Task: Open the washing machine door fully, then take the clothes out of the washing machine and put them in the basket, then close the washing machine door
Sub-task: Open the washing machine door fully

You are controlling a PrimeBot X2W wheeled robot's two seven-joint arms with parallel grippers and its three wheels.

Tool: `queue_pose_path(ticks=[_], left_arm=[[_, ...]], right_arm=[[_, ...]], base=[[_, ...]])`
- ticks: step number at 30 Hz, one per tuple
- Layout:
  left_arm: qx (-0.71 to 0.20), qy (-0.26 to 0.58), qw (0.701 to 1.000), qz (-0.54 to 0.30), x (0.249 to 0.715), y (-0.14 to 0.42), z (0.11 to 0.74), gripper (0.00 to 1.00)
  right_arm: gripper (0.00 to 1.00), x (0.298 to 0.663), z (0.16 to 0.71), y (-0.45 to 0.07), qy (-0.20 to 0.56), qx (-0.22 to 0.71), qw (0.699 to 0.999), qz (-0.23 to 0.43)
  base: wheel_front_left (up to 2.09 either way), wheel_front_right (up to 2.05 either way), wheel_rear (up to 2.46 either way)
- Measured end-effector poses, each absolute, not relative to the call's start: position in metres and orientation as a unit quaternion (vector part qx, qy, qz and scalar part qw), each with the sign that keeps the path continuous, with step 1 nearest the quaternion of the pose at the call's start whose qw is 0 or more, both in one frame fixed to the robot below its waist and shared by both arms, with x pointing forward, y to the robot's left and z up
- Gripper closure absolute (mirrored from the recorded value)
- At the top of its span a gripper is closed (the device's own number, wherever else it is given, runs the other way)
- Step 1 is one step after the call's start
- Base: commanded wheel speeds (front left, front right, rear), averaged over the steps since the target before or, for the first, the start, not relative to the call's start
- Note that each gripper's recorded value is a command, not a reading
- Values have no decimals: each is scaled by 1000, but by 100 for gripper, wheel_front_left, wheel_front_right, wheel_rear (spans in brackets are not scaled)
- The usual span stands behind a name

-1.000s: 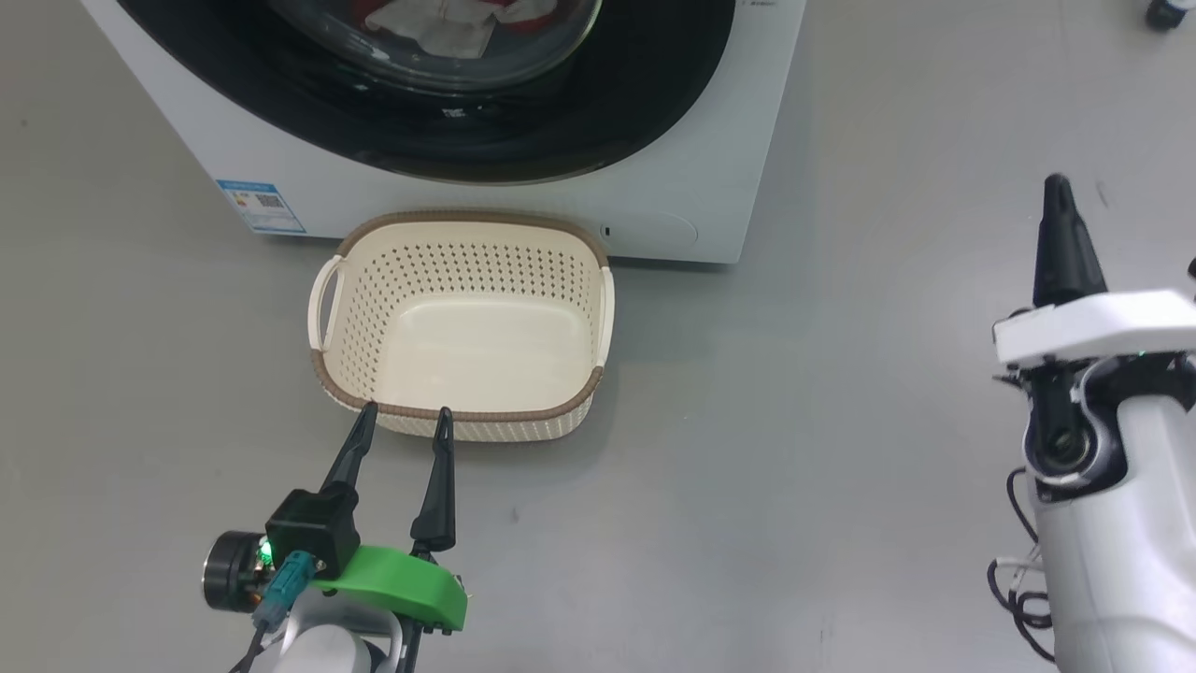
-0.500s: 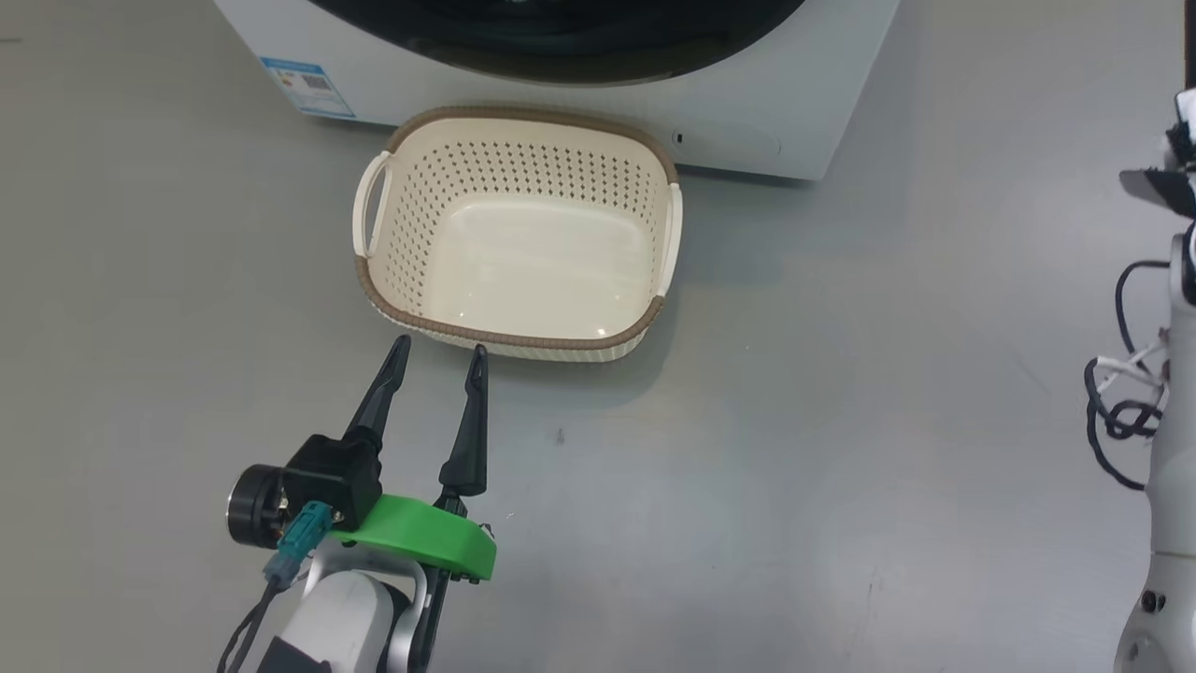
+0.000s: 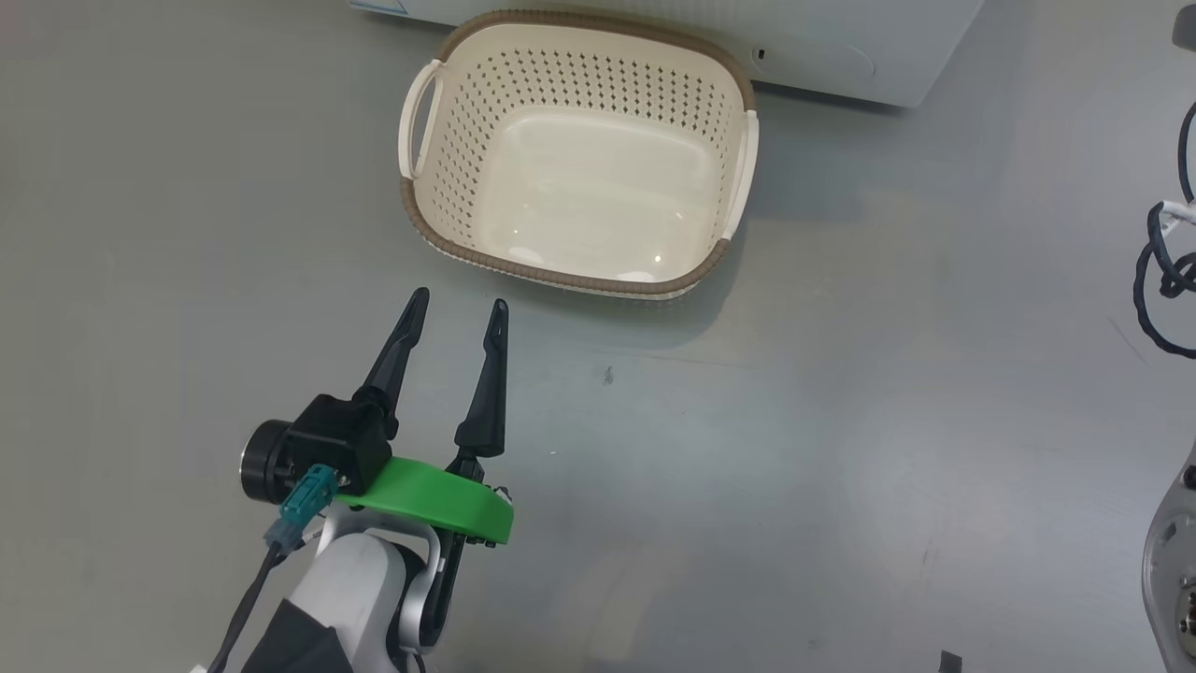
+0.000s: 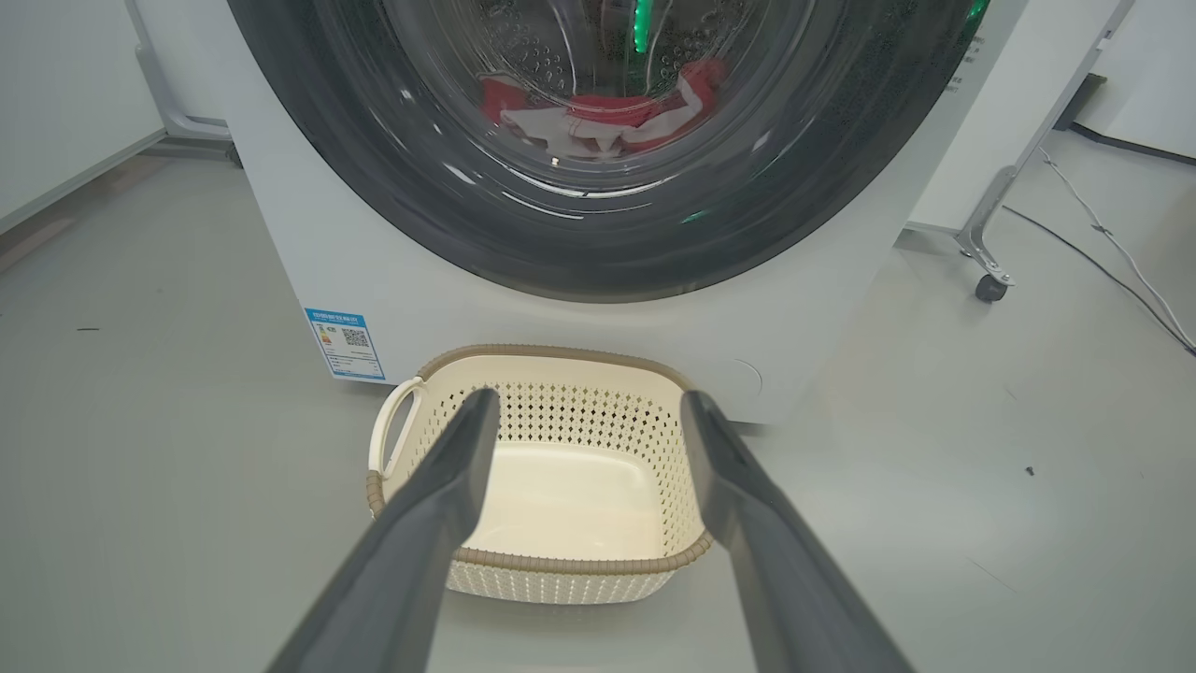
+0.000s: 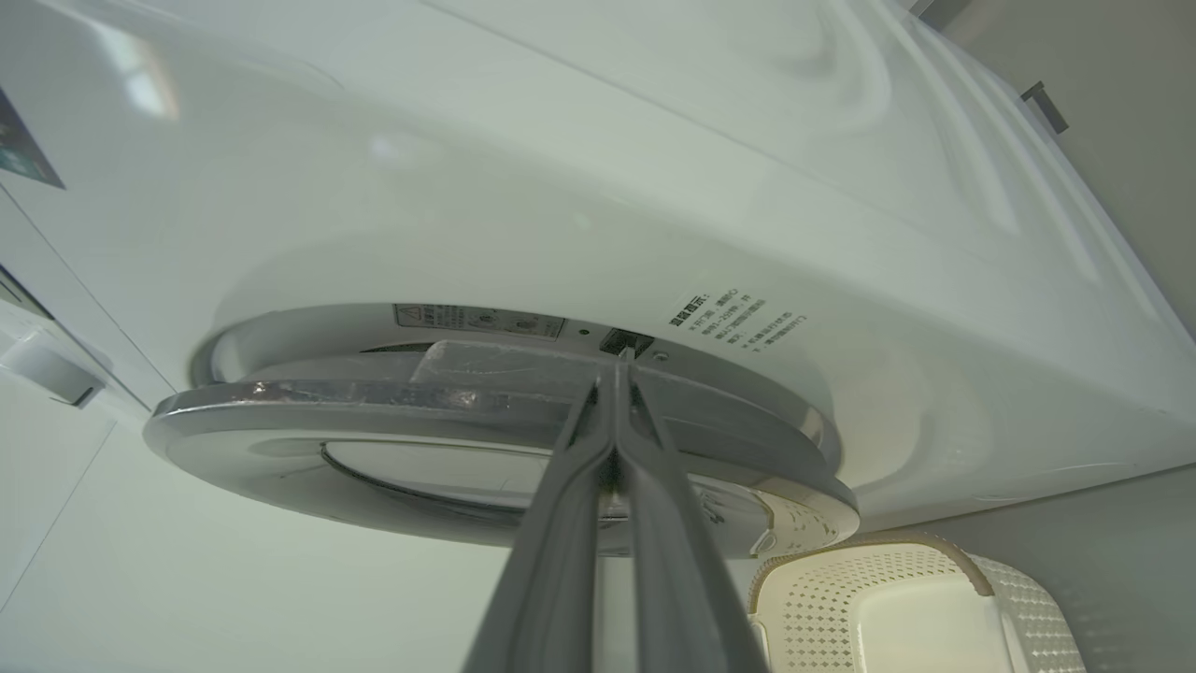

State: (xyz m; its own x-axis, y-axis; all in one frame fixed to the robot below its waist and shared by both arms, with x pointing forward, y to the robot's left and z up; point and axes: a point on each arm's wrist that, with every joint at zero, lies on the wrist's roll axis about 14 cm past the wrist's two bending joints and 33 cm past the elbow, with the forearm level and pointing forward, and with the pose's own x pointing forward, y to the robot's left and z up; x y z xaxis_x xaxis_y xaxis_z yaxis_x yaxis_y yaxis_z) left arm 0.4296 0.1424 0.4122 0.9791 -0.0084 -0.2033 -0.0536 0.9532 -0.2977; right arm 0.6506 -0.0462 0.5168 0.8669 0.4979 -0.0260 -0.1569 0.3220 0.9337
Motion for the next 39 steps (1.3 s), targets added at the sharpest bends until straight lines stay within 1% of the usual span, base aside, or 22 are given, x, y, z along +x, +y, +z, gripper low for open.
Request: queue_pose_path(ticks=[3, 8, 14, 24, 34, 39], left_arm=[[-151, 105, 983, 19, 429, 146, 410, 0], [-151, 113, 982, 27, 427, 151, 404, 0], [-152, 118, 981, 38, 425, 157, 402, 0], [-149, 124, 979, 58, 420, 170, 397, 0], [-149, 122, 979, 66, 420, 175, 398, 0], [-150, 124, 979, 66, 420, 175, 397, 0]], right_arm=[[100, 654, 512, -39, 171, 552, 789, 209], [100, 660, 506, -22, 210, 575, 762, 211], [100, 673, 515, -13, 213, 588, 748, 221], [100, 683, 521, 12, 233, 588, 734, 248], [100, 691, 521, 19, 245, 590, 729, 248], [100, 696, 519, 21, 255, 601, 717, 243]], base=[[0, 0, 0], [0, 0, 0], [0, 0, 0], [0, 0, 0], [0, 0, 0], [0, 0, 0]])
